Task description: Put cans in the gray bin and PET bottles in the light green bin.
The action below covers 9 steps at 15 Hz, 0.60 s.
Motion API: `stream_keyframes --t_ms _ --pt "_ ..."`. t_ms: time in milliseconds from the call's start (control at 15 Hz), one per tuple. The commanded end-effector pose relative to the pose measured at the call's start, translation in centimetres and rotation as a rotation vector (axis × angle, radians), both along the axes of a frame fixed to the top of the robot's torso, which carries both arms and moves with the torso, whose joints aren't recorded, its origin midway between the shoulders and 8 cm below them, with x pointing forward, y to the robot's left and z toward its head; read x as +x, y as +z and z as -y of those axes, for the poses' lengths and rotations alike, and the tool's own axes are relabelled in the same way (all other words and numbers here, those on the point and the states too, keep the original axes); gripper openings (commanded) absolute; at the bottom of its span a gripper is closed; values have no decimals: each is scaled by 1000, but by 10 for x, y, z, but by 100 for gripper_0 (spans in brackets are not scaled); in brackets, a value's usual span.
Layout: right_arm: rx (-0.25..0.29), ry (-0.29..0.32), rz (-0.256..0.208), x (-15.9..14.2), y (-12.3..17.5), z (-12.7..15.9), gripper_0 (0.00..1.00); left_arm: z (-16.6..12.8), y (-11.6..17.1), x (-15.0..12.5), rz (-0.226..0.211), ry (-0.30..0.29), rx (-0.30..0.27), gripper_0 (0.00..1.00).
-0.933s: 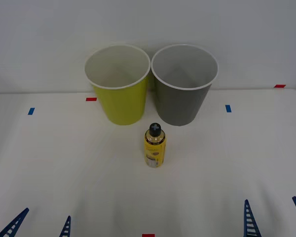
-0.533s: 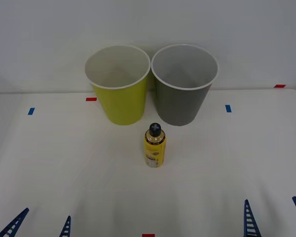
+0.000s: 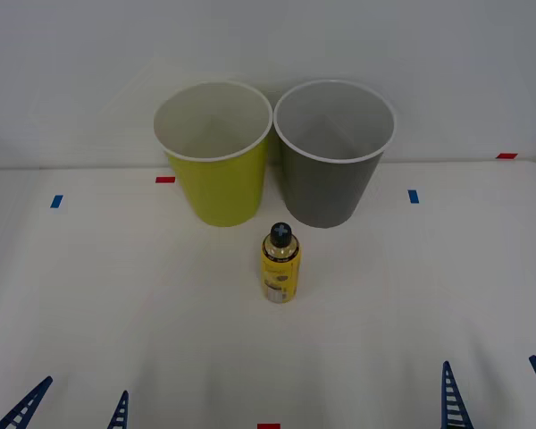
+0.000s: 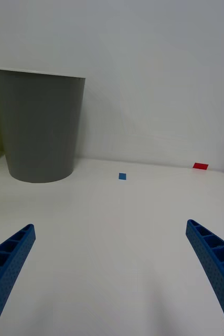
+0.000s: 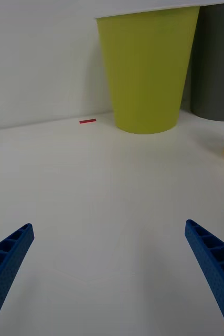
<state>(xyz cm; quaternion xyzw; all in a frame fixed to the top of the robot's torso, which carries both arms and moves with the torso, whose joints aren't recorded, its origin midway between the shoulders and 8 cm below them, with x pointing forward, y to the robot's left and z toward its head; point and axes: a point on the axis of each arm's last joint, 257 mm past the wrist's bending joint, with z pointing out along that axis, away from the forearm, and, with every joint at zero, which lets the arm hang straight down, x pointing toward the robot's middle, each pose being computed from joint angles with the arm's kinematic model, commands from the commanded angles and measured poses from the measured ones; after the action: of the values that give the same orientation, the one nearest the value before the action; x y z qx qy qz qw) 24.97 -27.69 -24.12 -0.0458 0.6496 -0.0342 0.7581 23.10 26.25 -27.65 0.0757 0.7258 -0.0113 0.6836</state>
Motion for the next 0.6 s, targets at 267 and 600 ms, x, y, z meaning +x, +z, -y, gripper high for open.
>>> stream_keyframes --t_ms 267,600 --pt "0 0 0 0 0 0 100 0 0 0 0 0 0 100" --pt "0 0 0 0 0 0 100 0 0 0 0 0 0 100"
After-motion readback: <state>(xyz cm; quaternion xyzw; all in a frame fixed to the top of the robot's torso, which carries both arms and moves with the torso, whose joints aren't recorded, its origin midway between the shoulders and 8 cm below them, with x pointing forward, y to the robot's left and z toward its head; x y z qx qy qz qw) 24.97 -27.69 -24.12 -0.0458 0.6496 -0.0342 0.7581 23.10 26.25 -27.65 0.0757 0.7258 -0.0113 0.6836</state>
